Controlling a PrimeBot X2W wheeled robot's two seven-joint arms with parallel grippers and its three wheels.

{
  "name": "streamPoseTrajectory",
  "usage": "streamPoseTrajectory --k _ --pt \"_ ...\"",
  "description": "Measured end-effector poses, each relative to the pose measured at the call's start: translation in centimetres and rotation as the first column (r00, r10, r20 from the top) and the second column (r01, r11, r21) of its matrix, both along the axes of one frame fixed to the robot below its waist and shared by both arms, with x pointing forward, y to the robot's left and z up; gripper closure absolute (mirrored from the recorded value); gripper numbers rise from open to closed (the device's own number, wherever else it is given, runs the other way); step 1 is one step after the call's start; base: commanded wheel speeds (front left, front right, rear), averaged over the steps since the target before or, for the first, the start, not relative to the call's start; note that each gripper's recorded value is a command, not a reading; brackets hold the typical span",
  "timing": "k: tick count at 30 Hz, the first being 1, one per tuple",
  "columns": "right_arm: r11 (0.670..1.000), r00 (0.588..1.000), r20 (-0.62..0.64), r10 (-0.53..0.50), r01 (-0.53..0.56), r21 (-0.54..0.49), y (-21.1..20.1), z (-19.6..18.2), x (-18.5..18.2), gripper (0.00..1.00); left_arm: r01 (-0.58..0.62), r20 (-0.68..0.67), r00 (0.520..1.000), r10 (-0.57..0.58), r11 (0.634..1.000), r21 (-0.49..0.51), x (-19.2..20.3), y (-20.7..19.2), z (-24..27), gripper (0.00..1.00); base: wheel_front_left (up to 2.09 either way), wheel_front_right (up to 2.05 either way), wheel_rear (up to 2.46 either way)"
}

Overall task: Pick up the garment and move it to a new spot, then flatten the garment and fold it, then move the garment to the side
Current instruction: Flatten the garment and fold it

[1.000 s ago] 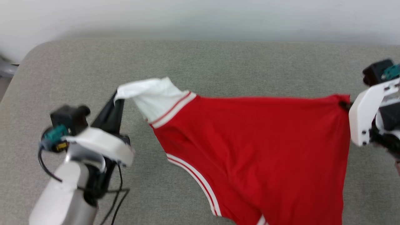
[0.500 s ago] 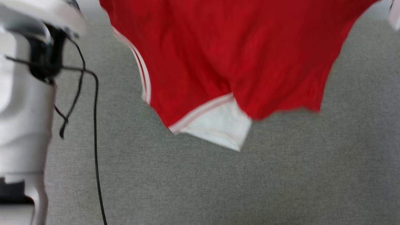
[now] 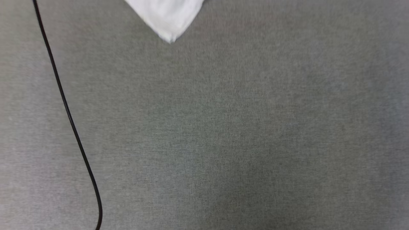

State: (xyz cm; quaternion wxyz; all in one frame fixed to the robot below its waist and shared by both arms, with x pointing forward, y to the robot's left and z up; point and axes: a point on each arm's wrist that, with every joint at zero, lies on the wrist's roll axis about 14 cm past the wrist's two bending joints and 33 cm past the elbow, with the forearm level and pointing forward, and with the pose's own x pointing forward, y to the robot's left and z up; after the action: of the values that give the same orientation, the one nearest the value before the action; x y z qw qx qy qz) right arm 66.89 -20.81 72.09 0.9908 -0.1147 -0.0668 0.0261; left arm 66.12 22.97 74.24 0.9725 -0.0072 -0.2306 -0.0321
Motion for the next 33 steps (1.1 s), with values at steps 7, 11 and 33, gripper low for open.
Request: streamPoseTrajectory --k 7,11,33 --pt "1.000 0.998 -0.061 0.021 -0.020 0.016 1.1 -5.9 3.8 1.00 -0.020 -0.116 0.993 0.018 1.000 -0.015 4.1 0.9 -6.4 1.00 0.00 0.00 0.00" --pt "0.999 0.990 -0.139 0.034 -0.030 0.033 1.8 -10.9 5.4 1.00 -0.018 -0.201 0.980 0.011 0.999 -0.035 5.6 1.0 -11.4 1.00 0.00 0.00 0.00" --pt "0.984 0.855 -0.505 0.113 -0.026 0.177 3.3 -30.5 -7.1 1.00 -0.082 -0.624 0.780 -0.043 0.982 -0.171 -9.0 1.2 -32.1 1.00 0.00 0.00 0.00"
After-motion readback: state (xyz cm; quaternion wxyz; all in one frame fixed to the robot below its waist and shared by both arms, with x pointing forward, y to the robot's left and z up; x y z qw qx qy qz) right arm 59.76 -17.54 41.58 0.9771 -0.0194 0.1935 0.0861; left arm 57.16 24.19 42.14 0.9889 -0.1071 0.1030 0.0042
